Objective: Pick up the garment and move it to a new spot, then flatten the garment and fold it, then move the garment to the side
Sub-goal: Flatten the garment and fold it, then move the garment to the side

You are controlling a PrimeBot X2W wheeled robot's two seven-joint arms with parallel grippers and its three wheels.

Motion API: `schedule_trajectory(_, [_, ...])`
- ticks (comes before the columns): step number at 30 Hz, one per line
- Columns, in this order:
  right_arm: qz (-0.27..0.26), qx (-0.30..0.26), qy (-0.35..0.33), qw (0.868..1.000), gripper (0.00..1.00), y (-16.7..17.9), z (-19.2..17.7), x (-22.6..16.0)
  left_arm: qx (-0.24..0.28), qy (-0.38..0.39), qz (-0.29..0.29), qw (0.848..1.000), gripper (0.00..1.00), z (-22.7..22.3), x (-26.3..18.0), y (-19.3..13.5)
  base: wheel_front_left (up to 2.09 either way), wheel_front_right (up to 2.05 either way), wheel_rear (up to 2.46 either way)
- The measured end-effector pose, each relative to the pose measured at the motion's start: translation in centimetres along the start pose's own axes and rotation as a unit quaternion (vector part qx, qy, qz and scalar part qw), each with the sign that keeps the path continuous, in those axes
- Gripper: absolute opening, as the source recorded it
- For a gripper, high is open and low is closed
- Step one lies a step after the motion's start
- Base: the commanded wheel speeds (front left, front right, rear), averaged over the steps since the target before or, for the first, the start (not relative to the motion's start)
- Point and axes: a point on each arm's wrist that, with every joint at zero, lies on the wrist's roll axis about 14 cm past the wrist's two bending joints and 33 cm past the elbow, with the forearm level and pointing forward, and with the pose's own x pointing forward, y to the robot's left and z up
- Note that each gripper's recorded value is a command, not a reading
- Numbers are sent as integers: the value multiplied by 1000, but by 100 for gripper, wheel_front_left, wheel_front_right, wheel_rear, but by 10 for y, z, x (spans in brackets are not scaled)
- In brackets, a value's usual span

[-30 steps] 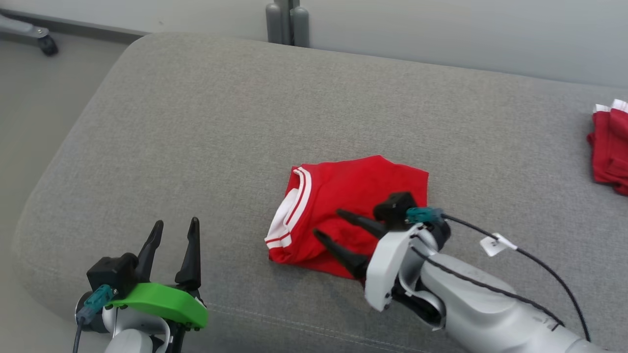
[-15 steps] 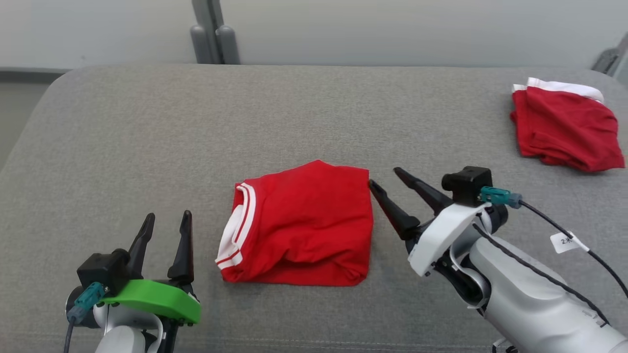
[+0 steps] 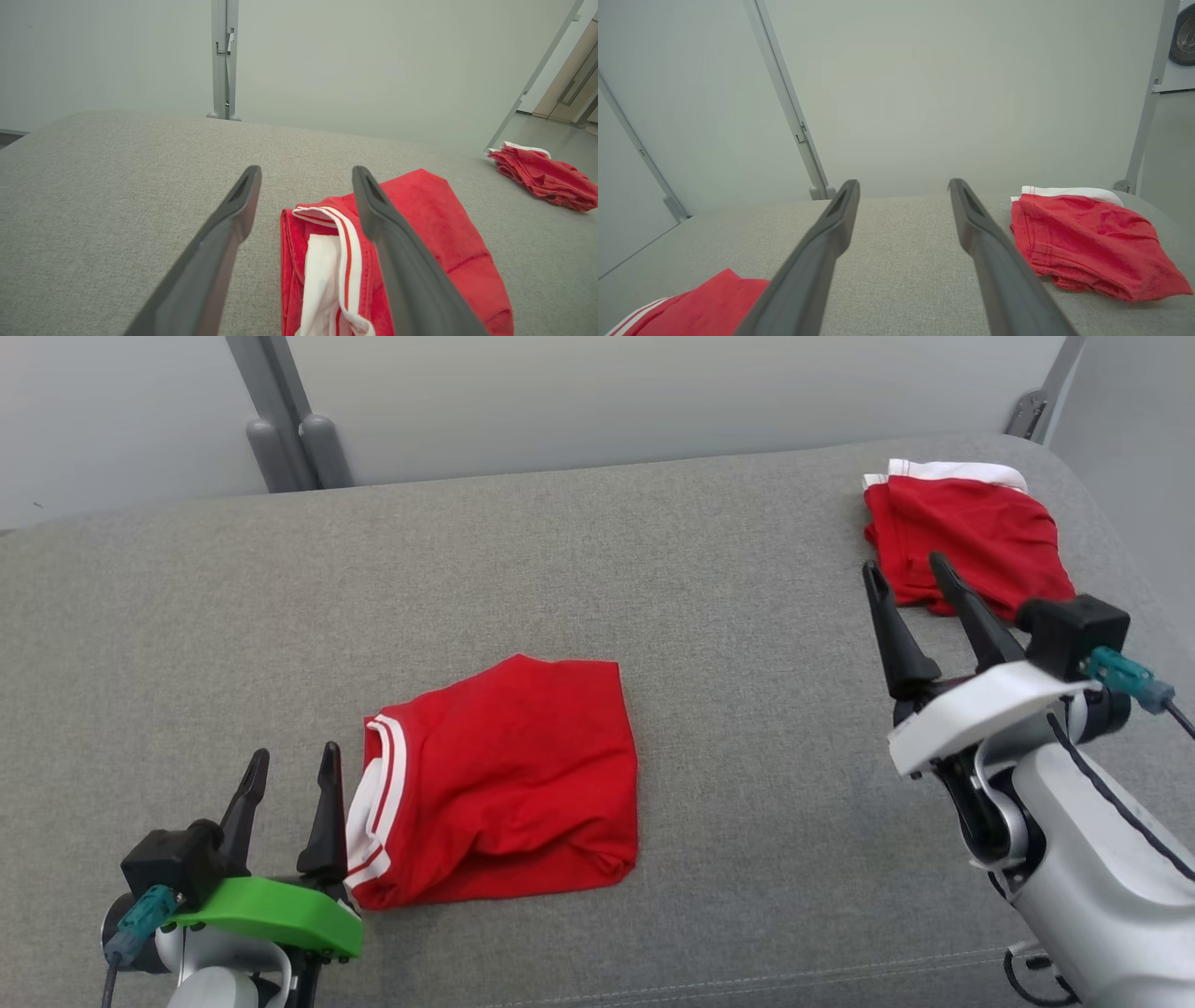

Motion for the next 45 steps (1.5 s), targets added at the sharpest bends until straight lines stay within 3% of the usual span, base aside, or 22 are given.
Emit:
schedule_trajectory(6, [-14, 6, 24, 1000, 100, -2, -23, -23, 0, -1, -1, 1000, 100, 0, 1, 0, 0, 0, 0])
schedule_trajectory(34, [21, 28, 49, 998, 100, 28, -48, -43, -1, -13, 20, 1000, 100, 8, -10, 10, 0, 0, 0])
schedule_trajectory(45, [88, 51, 147, 984, 100, 68, -101, -51, 6, -6, 25, 1000, 100, 4, -18, 12, 0, 0, 0])
